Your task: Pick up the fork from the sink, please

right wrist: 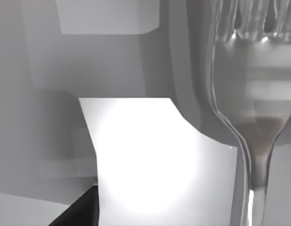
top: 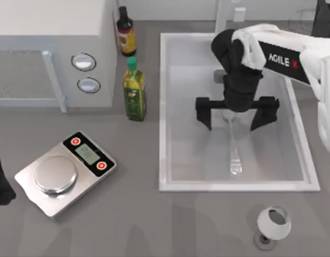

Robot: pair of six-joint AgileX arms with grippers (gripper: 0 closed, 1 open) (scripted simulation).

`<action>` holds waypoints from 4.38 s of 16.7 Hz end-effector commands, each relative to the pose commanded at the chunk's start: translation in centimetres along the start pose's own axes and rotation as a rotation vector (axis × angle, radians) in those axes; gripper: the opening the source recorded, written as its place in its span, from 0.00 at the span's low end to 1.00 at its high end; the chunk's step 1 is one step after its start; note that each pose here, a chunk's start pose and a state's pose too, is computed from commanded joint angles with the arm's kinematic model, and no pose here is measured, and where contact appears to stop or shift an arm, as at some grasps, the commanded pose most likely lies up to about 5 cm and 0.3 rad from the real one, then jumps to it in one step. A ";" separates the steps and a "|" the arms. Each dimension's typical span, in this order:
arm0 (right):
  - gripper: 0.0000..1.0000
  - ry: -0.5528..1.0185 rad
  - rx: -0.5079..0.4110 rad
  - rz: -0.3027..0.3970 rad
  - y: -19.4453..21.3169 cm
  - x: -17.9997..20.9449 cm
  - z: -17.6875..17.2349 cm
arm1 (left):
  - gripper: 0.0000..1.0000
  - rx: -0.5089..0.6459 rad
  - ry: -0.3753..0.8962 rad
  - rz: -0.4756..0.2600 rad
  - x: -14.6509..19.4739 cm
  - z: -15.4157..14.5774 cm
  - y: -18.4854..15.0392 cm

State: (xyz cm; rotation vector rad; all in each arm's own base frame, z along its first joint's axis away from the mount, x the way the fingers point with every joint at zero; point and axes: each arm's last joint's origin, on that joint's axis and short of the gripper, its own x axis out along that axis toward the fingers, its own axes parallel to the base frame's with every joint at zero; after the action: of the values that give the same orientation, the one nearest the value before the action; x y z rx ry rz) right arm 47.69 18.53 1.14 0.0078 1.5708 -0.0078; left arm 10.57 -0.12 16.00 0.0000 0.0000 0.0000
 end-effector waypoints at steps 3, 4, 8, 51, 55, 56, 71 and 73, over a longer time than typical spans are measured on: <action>0.92 0.000 0.000 0.000 0.0 0.0 0.0 | 1.00 0.000 0.000 0.000 0.0 0.0 0.0; 0.85 0.000 0.000 0.000 0.0 0.0 0.0 | 1.00 0.000 0.000 0.000 0.0 0.0 0.0; 0.55 0.000 0.000 0.000 0.0 0.0 0.0 | 1.00 0.000 0.000 0.000 0.0 0.0 0.0; 0.00 -0.063 -0.005 0.008 -2.9 -21.0 -0.7 | 1.00 0.000 0.000 0.000 0.0 0.0 0.0; 0.00 -0.022 -0.004 -0.003 -6.5 -23.2 -3.2 | 1.00 0.000 0.000 0.000 0.0 0.0 0.0; 0.00 -0.008 -0.003 -0.006 -7.5 -23.5 -4.2 | 1.00 0.000 0.000 0.000 0.0 0.0 0.0; 0.00 0.004 -0.003 -0.001 -12.7 -25.4 -11.4 | 1.00 0.000 0.000 0.000 0.0 0.0 0.0; 0.00 0.008 -0.003 -0.002 -12.7 -23.8 -11.2 | 1.00 0.000 0.000 0.000 0.0 0.0 0.0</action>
State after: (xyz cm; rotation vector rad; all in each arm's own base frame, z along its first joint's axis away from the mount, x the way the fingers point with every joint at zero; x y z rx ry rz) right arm 36.35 5.92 24.91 0.0042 1.5791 -0.0071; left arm 10.57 -0.12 16.00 0.0000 0.0000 0.0000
